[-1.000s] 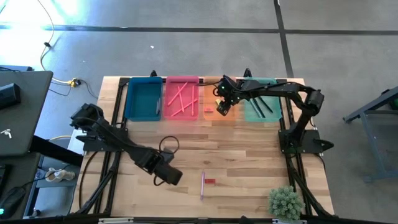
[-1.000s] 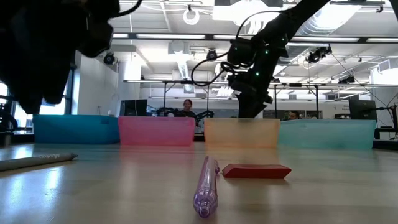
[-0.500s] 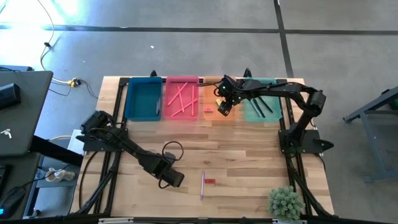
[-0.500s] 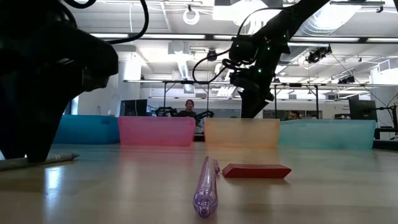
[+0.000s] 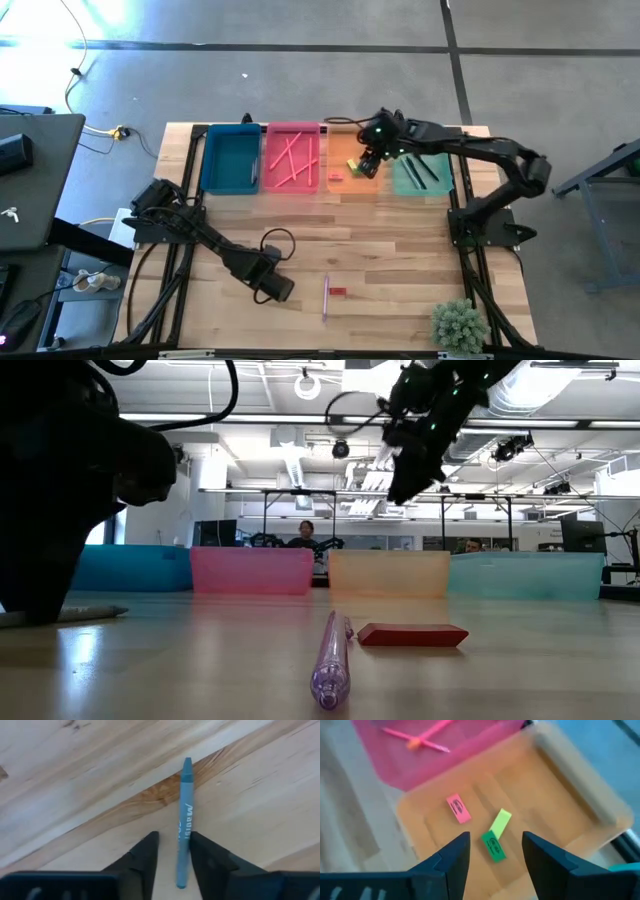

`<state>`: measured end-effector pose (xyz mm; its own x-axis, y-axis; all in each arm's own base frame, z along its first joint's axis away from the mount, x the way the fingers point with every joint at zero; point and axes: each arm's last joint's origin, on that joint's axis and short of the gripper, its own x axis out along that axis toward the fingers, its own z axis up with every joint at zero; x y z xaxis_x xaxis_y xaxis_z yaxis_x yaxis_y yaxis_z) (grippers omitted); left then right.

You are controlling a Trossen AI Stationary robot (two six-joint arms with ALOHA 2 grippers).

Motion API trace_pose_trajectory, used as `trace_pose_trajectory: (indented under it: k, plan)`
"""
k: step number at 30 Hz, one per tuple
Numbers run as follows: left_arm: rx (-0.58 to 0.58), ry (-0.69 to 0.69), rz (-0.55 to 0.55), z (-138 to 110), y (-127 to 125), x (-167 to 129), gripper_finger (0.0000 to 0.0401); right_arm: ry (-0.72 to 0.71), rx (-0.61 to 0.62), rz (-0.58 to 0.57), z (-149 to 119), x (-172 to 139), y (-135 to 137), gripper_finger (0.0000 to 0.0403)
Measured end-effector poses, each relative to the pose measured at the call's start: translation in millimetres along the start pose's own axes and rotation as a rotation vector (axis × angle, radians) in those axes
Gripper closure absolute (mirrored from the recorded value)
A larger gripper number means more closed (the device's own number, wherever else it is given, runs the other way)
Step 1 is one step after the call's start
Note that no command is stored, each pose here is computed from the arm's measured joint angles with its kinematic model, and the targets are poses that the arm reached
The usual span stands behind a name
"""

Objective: Sort crayons/erasers/pens/pencils in bins

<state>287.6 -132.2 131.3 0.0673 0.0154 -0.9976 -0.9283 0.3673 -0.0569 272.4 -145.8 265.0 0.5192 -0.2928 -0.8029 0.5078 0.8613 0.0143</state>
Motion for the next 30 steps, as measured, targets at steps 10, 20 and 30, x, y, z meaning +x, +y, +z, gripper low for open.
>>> trace_pose_trajectory:
  k: [10, 20, 30]
  plan:
    - [0.054, -0.014, 0.008, 0, 1, 1, 0.0393, -0.128, -0.040, 0.154, -9, -77, 5, 0.0232]
    - [0.084, 0.002, -0.047, 1, 0, -7, 0.0394, -0.106, -0.133, 0.457, -33, -103, 40, 0.0232]
    - [0.125, -0.151, -0.336, 15, -19, -37, 0.0395, -0.091, -0.262, 0.647, -44, -113, 87, 0.0232]
